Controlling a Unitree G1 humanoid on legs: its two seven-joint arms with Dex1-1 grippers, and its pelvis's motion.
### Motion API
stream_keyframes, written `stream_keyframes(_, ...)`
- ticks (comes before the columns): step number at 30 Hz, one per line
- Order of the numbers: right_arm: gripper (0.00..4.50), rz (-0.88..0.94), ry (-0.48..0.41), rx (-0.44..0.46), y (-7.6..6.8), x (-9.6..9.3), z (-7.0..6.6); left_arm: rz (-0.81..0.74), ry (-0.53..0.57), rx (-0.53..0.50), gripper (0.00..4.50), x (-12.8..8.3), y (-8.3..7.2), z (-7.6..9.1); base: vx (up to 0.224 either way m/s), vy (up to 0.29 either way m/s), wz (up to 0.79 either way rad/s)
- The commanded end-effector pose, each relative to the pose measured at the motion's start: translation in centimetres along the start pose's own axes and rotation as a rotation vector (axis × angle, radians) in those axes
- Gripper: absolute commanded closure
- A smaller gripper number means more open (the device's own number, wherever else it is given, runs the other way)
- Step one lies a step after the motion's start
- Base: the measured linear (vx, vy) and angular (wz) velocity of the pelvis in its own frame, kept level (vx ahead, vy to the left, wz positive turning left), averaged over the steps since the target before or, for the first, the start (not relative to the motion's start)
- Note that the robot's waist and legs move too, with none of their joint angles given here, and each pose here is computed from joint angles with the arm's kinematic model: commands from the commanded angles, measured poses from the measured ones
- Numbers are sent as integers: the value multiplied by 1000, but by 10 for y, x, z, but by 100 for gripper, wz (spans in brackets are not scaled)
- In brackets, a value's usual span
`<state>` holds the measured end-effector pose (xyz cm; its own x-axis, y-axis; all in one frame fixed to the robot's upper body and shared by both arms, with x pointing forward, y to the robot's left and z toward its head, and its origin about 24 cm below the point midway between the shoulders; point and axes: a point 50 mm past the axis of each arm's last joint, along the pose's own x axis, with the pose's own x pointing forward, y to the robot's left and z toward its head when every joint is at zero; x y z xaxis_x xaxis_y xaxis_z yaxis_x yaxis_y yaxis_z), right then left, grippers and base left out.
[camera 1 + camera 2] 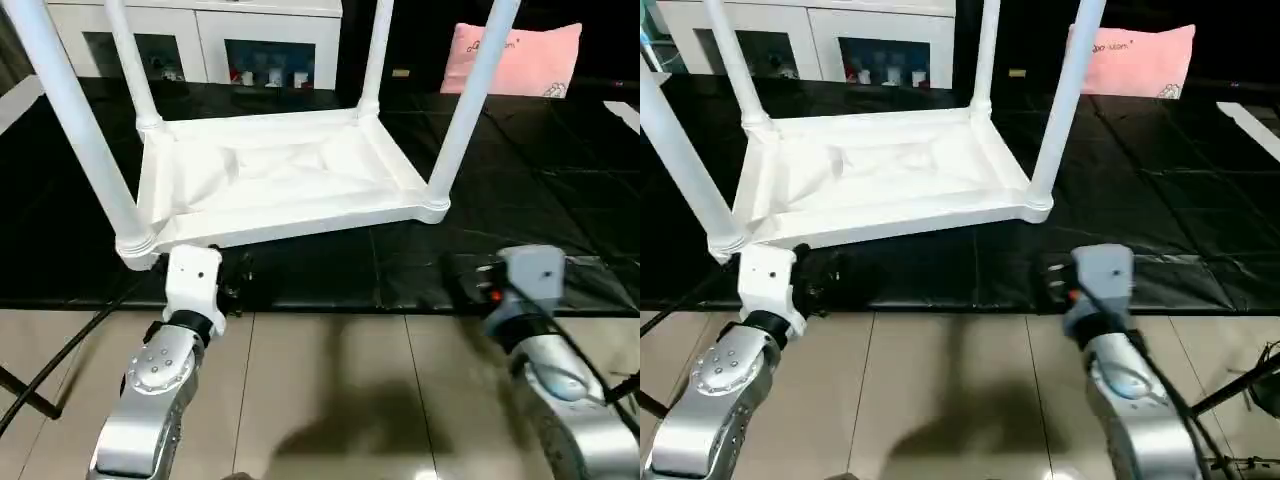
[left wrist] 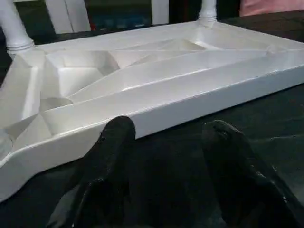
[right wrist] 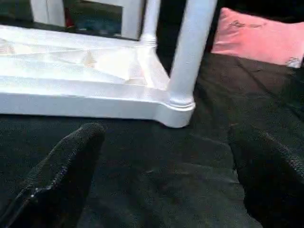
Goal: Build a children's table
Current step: Move to table
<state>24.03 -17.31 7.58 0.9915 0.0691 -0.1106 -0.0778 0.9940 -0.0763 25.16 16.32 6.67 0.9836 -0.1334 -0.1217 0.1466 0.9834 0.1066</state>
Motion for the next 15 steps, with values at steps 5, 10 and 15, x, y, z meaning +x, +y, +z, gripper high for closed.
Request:
stream_keyframes(5,0,-50,45,29,-8,-2,-6,68,-11,12,190,-2,11,2,22,5,-2)
stream_keyframes(10,0,-6,50,89,-4,-2,-4,38,-14,20,190,-2,8,4,82,17,-3)
stream_keyframes(15,0,21,3,75,-1,-3,2,47,-5,16,190,-2,8,2,104,0,2)
